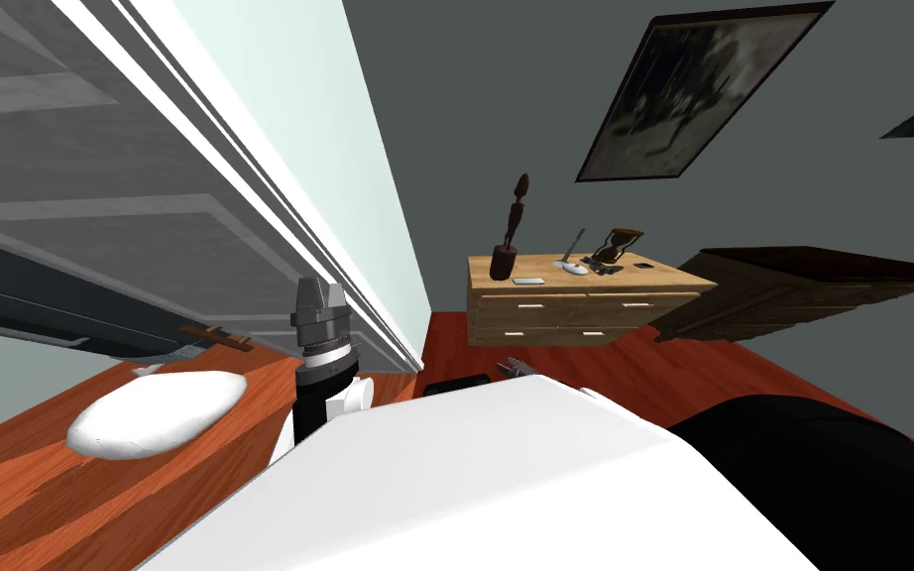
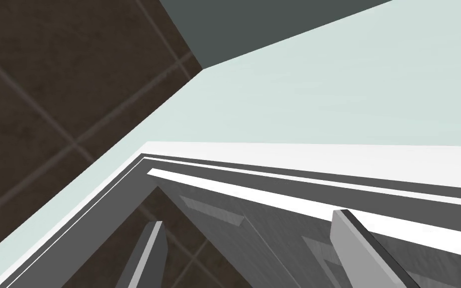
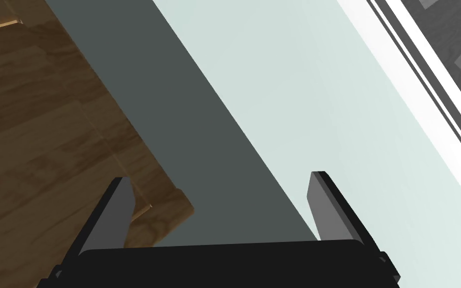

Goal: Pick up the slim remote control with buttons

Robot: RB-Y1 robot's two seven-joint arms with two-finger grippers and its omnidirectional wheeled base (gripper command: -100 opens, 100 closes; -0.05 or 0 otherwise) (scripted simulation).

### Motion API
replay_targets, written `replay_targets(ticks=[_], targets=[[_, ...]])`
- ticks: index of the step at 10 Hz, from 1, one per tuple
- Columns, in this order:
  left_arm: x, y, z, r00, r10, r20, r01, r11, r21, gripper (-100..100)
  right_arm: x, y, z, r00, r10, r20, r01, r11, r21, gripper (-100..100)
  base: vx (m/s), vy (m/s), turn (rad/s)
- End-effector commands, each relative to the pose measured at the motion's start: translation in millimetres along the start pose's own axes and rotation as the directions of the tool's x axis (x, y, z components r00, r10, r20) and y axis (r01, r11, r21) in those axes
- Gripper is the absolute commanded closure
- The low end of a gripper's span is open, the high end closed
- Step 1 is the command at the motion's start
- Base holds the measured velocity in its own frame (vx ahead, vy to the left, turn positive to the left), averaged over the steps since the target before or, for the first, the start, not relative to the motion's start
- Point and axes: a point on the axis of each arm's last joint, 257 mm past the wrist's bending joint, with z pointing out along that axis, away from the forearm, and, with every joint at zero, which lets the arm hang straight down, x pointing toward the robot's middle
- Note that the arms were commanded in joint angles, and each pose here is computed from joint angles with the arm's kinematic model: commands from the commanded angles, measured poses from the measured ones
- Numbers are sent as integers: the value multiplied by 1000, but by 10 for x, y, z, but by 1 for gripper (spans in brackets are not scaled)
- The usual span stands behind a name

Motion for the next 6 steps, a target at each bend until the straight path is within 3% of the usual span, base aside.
replay_targets(ticks=[1, 3, 5, 6], targets=[[0, 0, 0, 1000, 0, 0, 0, 1000, 0, 0, 186, -201, -124, 995, -53, -79, 54, 998, 18, -100, -47, 5, 153], [0, 0, 0, 1000, 0, 0, 0, 1000, 0, 0, 391, -475, -342, 982, -93, -166, 102, 994, 48, -100, -45, -6, 142], [0, 0, 0, 1000, 0, 0, 0, 1000, 0, 0, 414, -626, -463, 974, -110, -200, 125, 990, 68, -100, -31, -5, 41], [0, 0, 0, 1000, 0, 0, 0, 1000, 0, 0, 544, -792, -645, 953, -142, -267, 167, 983, 73, -100, -31, 8, 180]])
